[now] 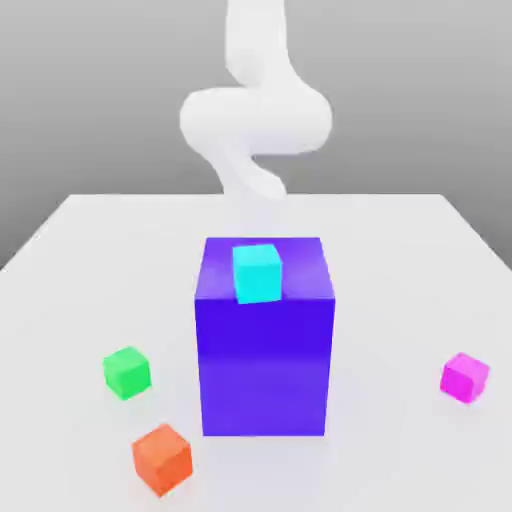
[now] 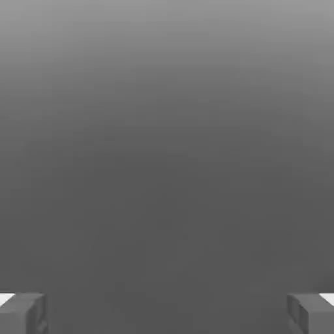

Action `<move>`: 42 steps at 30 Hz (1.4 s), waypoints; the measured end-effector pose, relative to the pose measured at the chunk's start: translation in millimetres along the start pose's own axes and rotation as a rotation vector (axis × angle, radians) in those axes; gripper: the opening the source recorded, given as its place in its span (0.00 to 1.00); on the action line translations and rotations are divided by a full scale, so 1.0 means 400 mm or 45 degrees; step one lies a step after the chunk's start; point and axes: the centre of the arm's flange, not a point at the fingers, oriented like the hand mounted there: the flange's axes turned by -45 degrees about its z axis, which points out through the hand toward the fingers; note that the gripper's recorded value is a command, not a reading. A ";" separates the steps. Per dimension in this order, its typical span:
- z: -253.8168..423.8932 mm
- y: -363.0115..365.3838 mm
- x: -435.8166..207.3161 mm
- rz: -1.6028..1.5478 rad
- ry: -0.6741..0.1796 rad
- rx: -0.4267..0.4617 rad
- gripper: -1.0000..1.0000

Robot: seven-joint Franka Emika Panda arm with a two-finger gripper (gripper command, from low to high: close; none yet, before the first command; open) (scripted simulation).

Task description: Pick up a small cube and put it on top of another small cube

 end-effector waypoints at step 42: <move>0.828 -0.767 -1.018 -0.830 -0.854 0.386 0.00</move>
